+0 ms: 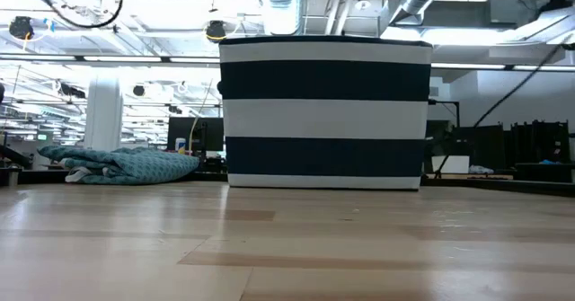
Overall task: Pick & place medical supplies in basket/bin
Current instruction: Return to Home Position
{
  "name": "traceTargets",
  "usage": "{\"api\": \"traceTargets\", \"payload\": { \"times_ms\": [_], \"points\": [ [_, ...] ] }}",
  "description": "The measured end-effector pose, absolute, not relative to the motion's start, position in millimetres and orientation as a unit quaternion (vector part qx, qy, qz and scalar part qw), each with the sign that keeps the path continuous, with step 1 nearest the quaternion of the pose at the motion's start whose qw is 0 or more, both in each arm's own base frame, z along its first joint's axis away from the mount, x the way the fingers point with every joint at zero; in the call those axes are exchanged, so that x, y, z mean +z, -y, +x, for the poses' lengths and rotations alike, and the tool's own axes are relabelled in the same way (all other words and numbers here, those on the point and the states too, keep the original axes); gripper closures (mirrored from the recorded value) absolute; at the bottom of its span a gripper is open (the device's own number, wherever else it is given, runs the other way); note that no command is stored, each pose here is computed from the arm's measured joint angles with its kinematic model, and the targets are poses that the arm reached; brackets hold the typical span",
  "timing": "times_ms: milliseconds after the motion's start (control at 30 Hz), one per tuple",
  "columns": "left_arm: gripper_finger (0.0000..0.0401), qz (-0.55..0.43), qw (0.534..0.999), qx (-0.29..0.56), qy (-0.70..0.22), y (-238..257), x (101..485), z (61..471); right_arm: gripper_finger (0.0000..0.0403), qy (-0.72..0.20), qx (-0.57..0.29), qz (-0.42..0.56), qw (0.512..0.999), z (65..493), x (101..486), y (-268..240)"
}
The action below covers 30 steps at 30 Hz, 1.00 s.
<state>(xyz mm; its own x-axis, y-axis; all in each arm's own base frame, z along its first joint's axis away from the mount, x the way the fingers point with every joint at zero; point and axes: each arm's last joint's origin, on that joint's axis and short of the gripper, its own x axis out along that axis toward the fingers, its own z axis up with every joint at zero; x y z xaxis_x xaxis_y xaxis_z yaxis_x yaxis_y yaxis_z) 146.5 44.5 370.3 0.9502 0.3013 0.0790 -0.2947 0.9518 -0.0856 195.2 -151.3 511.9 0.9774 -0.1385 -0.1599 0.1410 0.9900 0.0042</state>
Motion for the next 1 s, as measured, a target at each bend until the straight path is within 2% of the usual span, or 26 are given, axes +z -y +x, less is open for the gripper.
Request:
{"api": "traceTargets", "payload": {
  "times_ms": [167,300,467,667,900,1000],
  "points": [
    [0.0202,-0.053,0.983,0.166,0.061,-38,343,127,0.0238,0.015,-0.102,0.023,0.994,178,473,126],
    [0.0202,-0.029,0.990,0.112,0.082,-29,319,117,0.0239,0.069,-0.126,0.030,0.989,159,434,104],
    [0.0202,-0.042,0.985,0.120,0.113,-24,295,103,0.0238,0.073,-0.137,0.035,0.987,136,389,82],
    [0.0202,-0.064,0.979,0.134,0.136,-22,276,89,0.0237,0.062,-0.110,0.042,0.991,121,351,62],
    [0.0202,-0.082,0.968,0.186,0.147,-24,250,83,0.0237,0.077,-0.173,0.047,0.981,103,312,49],
    [0.0202,-0.099,0.966,0.186,0.152,-24,239,81,0.0235,0.088,-0.166,0.044,0.981,97,296,43]
  ]
}}
